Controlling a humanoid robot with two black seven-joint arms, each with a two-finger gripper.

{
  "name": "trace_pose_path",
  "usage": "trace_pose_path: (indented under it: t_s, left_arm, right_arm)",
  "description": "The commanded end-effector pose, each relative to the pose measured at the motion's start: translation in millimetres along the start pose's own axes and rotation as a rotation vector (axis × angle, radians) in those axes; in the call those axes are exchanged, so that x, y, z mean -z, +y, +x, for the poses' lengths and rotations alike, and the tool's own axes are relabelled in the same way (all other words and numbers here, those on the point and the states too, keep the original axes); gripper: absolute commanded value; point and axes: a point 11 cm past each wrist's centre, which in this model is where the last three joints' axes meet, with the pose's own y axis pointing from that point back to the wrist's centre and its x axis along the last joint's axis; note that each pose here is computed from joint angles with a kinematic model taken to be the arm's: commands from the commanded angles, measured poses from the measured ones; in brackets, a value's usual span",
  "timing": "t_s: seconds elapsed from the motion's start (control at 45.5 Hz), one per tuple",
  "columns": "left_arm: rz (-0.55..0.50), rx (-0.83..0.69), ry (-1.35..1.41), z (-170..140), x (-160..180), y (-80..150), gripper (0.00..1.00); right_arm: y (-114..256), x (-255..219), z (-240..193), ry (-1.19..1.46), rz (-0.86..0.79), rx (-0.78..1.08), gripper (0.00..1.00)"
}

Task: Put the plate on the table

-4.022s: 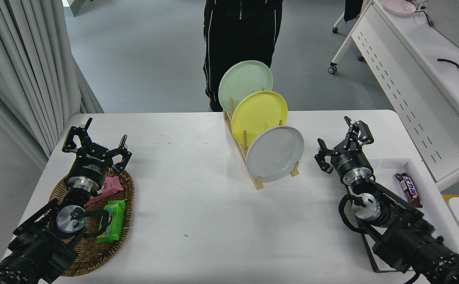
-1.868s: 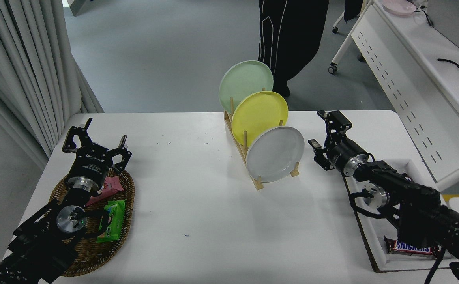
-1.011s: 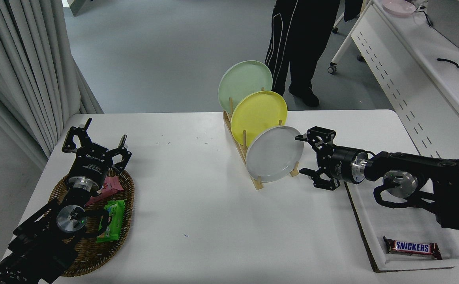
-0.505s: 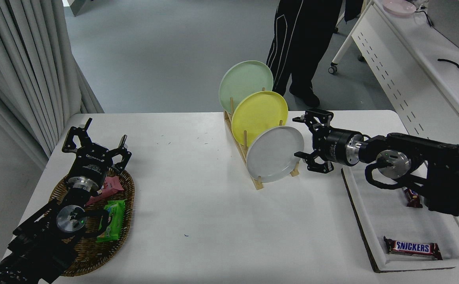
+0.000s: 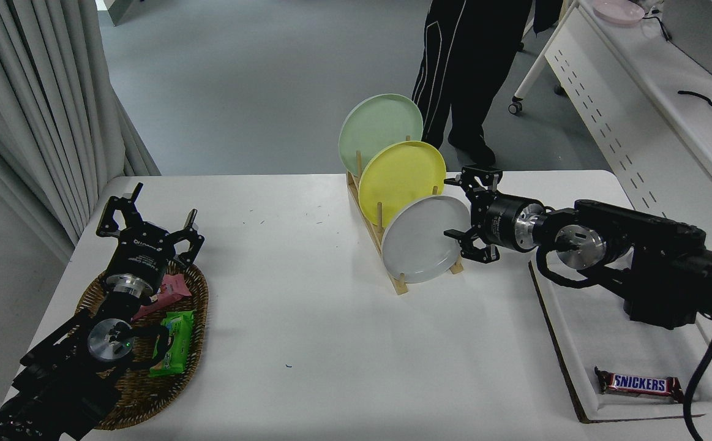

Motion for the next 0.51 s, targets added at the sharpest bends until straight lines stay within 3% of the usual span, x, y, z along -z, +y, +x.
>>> trace_pose_path:
  t_s: [0.0,0.176,0.484]
  left_arm:
    - [0.0,0.0,0.0,0.0,0.0,0.0,1.0]
    - [0.0,0.0,0.0,0.0,0.0,0.0,1.0]
    - [0.0,0.0,0.0,0.0,0.0,0.0,1.0]
  right_arm:
    - [-5.6,8.0,-4.3,-0.04,0.029,-0.021,0.8]
    - [-5.4,13.6,-6.8,-0.053,0.037,-0.012,0.73]
    - [-6.6,3.2,-11.7,-0.078,-0.064,0.001,0.73]
